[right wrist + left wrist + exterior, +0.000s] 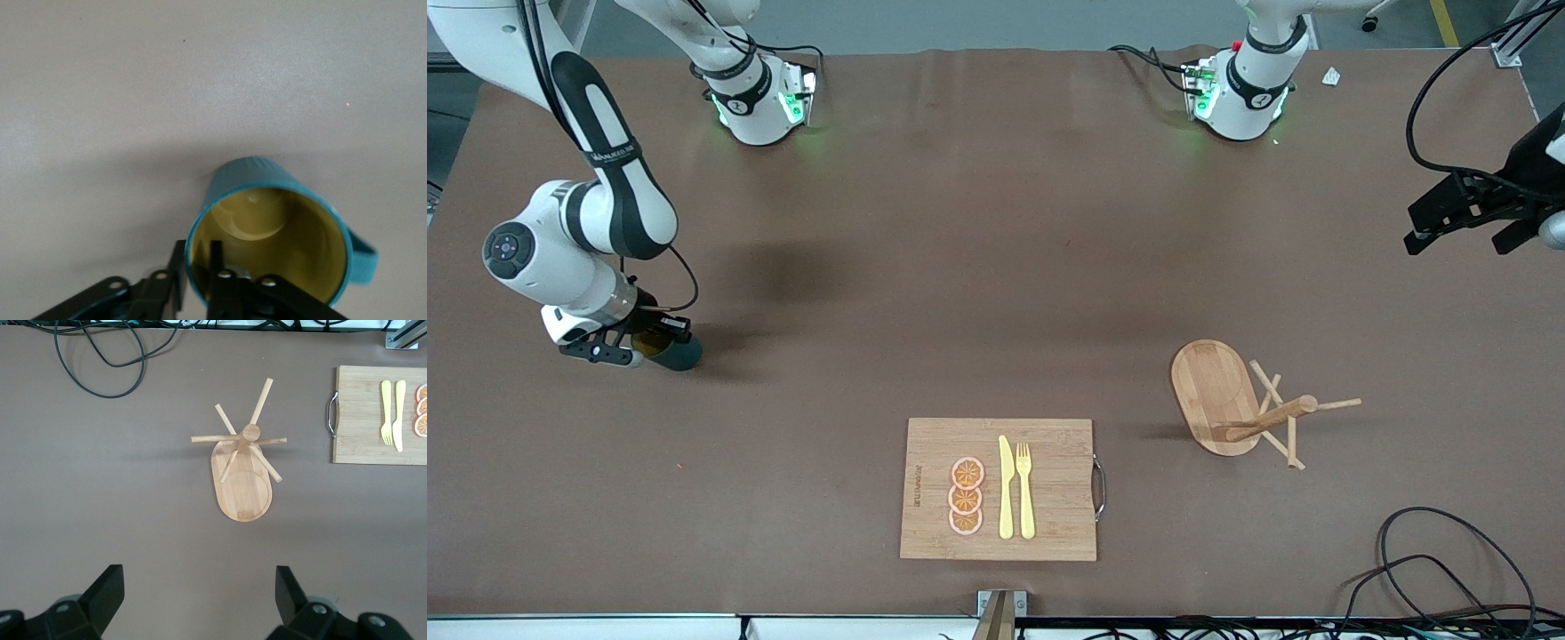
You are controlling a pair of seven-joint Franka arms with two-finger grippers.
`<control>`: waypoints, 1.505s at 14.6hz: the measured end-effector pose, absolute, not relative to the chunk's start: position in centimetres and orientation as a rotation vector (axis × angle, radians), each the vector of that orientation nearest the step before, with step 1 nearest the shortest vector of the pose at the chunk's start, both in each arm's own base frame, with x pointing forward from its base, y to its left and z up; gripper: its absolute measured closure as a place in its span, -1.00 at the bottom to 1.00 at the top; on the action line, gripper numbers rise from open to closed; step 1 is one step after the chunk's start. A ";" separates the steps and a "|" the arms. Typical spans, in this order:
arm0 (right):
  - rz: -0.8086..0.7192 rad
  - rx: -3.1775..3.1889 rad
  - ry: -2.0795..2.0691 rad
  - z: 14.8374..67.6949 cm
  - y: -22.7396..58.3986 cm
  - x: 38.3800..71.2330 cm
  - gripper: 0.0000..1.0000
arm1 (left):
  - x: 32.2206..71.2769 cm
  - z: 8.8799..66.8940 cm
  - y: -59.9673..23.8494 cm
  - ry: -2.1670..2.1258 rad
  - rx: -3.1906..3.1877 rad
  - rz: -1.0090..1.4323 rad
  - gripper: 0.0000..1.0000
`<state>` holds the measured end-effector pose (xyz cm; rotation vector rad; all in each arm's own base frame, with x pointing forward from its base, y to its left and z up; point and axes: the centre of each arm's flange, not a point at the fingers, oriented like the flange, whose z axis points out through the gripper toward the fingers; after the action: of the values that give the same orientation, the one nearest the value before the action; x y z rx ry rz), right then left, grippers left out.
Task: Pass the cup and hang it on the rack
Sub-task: 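Close the right gripper on the teal mug rim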
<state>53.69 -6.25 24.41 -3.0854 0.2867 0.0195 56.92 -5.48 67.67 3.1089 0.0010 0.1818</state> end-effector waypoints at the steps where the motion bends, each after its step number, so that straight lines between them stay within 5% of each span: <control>1: 0.021 -3.085 0.287 24.4 -6.2 53.7 0.70 | 56.9 67.7 -5.5 0.001 3.109 0.182 -1.00; 4: 0.017 -3.087 0.290 24.5 -6.4 53.7 0.90 | 56.9 67.7 -5.5 0.001 3.109 0.182 -1.00; 13: 0.117 -3.083 0.240 25.3 -4.7 53.6 0.90 | 56.9 67.7 -5.5 0.001 3.109 0.182 -1.00; 22: 0.147 -3.103 0.275 36.5 10.9 54.3 0.90 | 56.9 67.7 -5.4 0.002 3.109 0.182 -1.00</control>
<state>54.25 10.95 36.46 -3.1031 0.2754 0.1470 56.92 -5.44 67.66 3.1090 0.0022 0.1817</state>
